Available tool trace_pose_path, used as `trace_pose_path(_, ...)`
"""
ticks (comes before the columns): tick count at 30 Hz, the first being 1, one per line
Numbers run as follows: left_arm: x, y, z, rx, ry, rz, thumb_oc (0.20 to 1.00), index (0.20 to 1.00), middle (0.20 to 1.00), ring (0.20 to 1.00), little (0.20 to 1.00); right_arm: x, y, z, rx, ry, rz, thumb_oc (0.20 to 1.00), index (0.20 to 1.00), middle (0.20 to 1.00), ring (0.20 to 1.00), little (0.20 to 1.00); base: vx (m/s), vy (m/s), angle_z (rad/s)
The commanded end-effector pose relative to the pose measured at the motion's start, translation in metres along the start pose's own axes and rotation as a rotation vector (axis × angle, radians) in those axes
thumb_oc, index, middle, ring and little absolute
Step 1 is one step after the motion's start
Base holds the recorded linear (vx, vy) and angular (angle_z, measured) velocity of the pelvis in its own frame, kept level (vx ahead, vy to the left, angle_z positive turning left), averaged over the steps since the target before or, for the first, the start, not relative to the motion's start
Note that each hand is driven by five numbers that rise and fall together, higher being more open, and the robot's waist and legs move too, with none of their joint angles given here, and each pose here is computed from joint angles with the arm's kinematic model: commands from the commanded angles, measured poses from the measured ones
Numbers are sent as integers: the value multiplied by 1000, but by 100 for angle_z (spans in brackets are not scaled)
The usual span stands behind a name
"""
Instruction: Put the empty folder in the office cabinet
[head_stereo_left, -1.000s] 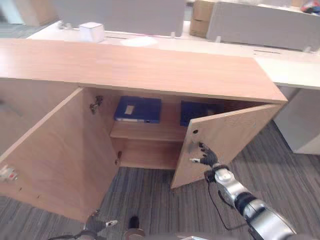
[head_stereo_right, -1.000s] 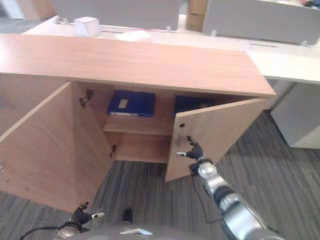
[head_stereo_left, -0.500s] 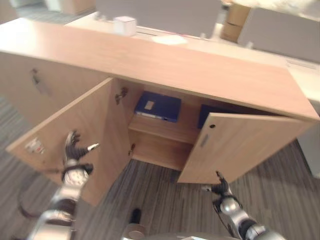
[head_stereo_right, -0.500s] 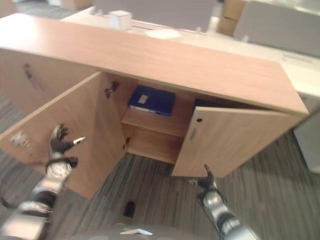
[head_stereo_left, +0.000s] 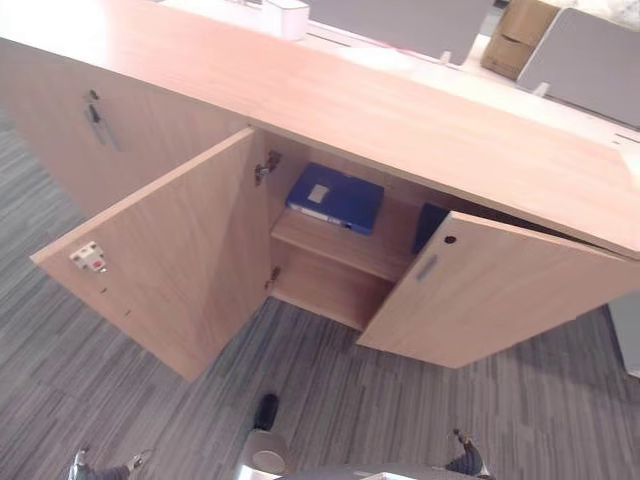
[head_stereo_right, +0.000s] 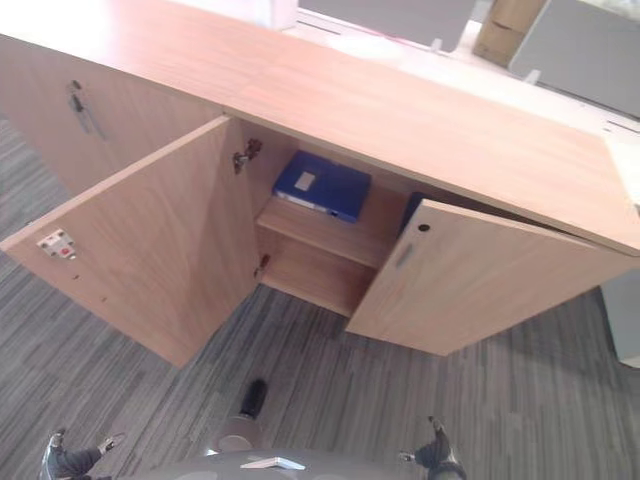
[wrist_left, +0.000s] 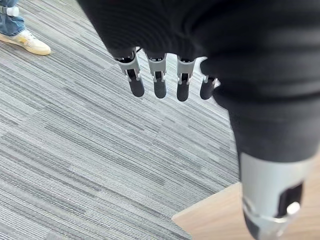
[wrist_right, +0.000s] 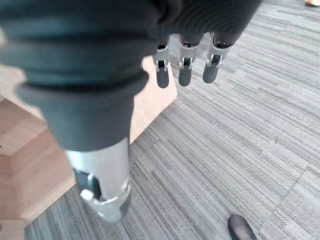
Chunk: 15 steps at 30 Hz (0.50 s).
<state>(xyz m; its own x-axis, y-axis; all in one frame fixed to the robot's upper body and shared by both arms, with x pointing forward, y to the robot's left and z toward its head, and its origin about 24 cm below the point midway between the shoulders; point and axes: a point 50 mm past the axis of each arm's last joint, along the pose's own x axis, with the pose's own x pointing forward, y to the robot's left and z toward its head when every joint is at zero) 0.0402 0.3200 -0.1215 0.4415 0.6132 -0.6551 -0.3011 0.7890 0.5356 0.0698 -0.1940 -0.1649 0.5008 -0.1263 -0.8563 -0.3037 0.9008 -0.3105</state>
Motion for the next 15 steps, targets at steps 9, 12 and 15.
trace_pose_path(9,16,61,27,-5,-84,235,1000,1000,1000,1000,1000,3,-29,6,-19,-45,-91,1000,1000,1000,1000,1000,-1,3,1)
trace_pose_path(12,20,75,36,8,-101,278,1000,1000,1000,1000,1000,3,-29,7,-16,-51,-89,1000,1000,1000,1000,1000,0,0,0)
trace_pose_path(15,24,93,56,16,-162,332,1000,1000,1000,1000,1000,2,-28,6,-16,-51,-86,1000,1000,1000,1000,1000,-13,9,-8)
